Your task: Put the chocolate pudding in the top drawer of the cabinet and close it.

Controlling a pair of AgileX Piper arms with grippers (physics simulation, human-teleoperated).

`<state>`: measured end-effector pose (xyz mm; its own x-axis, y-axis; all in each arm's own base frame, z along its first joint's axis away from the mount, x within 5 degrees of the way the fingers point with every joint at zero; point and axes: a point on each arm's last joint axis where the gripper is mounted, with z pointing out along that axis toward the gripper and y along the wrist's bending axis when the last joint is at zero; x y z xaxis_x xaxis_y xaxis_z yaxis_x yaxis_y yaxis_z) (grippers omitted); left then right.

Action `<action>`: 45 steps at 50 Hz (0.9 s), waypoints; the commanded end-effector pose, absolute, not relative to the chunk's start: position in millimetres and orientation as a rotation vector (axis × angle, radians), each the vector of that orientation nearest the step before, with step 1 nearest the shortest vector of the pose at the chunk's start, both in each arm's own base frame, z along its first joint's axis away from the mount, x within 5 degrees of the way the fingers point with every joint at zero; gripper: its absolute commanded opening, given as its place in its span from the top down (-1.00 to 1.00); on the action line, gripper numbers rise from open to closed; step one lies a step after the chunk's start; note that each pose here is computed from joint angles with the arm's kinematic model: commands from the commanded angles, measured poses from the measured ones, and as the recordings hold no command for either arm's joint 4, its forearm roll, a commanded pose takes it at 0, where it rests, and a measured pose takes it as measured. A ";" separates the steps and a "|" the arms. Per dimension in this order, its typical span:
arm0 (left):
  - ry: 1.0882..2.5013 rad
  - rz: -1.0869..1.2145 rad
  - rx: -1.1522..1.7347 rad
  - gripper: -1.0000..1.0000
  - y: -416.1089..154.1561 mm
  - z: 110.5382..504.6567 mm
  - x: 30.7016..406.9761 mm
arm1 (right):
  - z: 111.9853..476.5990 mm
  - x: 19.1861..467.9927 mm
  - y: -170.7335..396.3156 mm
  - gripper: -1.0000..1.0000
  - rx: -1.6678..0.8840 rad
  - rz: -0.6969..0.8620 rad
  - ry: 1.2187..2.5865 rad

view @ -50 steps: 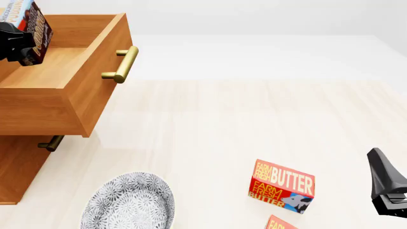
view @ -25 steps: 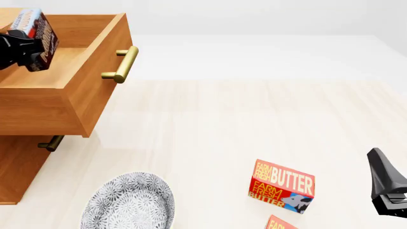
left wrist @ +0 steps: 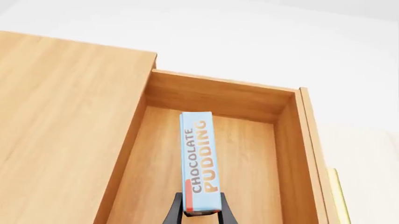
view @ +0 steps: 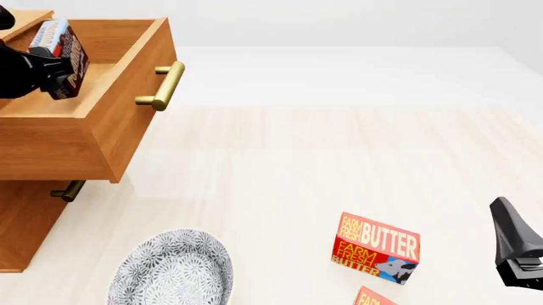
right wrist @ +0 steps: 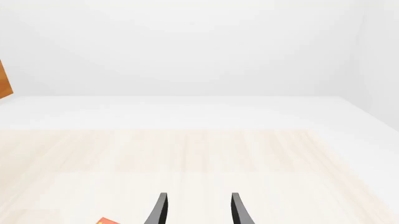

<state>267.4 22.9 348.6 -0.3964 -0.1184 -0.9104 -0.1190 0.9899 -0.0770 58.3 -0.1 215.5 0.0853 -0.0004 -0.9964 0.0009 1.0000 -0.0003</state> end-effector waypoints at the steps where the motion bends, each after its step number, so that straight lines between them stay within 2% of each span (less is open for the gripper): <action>1: 1.987 0.002 -0.160 1.00 22.3 343.2 271.3 | 215.5 58.4 -0.1 -1.00 0.000 -0.001 1.486; 29: 1.986 -0.036 -0.179 1.00 16.4 344.4 263.0 | 215.4 58.4 -0.1 -1.00 0.001 -0.001 1.486; 30: 1.989 -0.033 -0.170 -1.00 15.5 345.0 262.2 | 215.5 58.3 0.0 -1.00 0.000 -0.001 1.485; 45: 2.008 -0.021 -0.153 -1.00 15.6 337.1 261.8 | 215.5 58.3 -0.1 -1.00 0.001 -0.001 1.485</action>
